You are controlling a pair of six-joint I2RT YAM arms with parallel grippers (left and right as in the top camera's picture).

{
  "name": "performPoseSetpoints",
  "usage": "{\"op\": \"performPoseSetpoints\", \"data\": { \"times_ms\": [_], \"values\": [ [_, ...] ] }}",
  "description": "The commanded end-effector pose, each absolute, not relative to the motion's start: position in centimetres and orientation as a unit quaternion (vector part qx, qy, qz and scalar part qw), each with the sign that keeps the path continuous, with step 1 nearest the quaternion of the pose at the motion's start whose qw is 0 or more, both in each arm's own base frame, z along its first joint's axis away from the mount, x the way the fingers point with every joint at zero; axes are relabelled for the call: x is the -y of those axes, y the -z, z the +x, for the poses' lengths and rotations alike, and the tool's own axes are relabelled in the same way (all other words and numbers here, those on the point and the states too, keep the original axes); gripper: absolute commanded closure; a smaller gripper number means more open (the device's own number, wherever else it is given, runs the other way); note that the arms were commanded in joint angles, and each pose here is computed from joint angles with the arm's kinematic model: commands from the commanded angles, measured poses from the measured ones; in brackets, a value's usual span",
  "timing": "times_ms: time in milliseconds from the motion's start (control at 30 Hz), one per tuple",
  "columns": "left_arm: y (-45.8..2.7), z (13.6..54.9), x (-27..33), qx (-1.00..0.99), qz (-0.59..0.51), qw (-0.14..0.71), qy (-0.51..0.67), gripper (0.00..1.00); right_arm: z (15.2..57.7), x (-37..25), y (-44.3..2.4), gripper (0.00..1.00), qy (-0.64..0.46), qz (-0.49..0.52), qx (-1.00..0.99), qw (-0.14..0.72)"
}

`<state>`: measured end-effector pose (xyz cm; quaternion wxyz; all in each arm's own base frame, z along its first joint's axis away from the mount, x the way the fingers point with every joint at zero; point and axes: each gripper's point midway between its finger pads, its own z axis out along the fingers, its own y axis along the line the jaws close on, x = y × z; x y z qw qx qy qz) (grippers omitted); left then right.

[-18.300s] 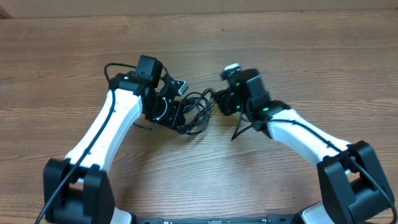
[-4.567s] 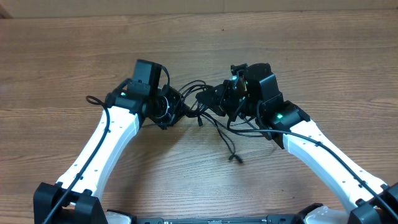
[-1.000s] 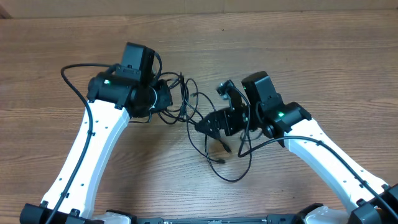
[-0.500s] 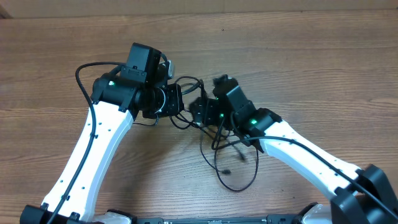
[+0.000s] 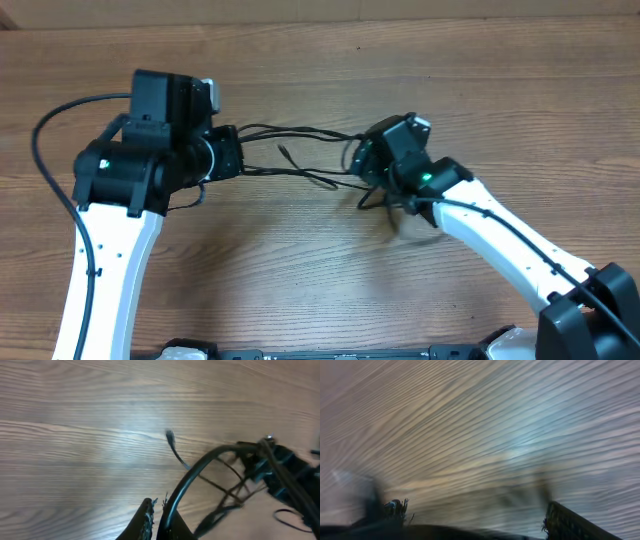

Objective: Untangle cables

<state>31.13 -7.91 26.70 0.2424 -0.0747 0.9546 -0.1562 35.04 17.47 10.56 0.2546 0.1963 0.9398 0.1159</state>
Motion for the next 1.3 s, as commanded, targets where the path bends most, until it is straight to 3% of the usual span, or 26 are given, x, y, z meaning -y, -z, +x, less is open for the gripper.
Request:
{"op": "performPoseSetpoints", "data": {
  "times_ms": [0,433,500,600,800,900,1133,1267],
  "values": [
    [-29.8,31.5,1.9,-0.939,-0.122,0.320,0.030,0.96,35.6,-10.1,-8.6,0.11,0.004,0.245,-0.931,0.272],
    [-29.7,32.2,0.4,-0.928,-0.175,0.329,0.004,0.92,35.6,-2.1,-7.7,0.00,0.038,0.315,-0.920,0.230],
    [-29.5,32.4,0.1,-0.924,-0.199,0.326,0.000,0.83,35.6,-1.8,-7.6,0.00,0.029,0.317,-0.921,0.223],
    [-28.6,32.8,0.8,-0.924,-0.222,0.310,0.025,0.78,35.8,-5.4,-7.4,0.00,-0.058,0.225,-0.954,0.191],
    [-25.3,34.1,3.6,-0.945,-0.204,0.243,0.080,0.96,35.5,-11.2,-8.8,0.18,-0.204,0.095,-0.960,0.168],
    [-23.2,34.7,5.4,-0.954,-0.194,0.197,0.113,0.95,35.1,-12.2,-9.5,0.24,-0.235,0.082,-0.955,0.162],
    [-21.5,36.1,8.1,-0.964,-0.129,0.175,0.156,0.96,35.0,-12.3,-9.6,0.23,-0.238,0.082,-0.954,0.160],
    [-23.1,37.4,10.0,-0.950,-0.100,0.203,0.213,0.93,33.8,-16.2,-11.8,0.18,-0.354,0.015,-0.925,0.139]
  ]
}}
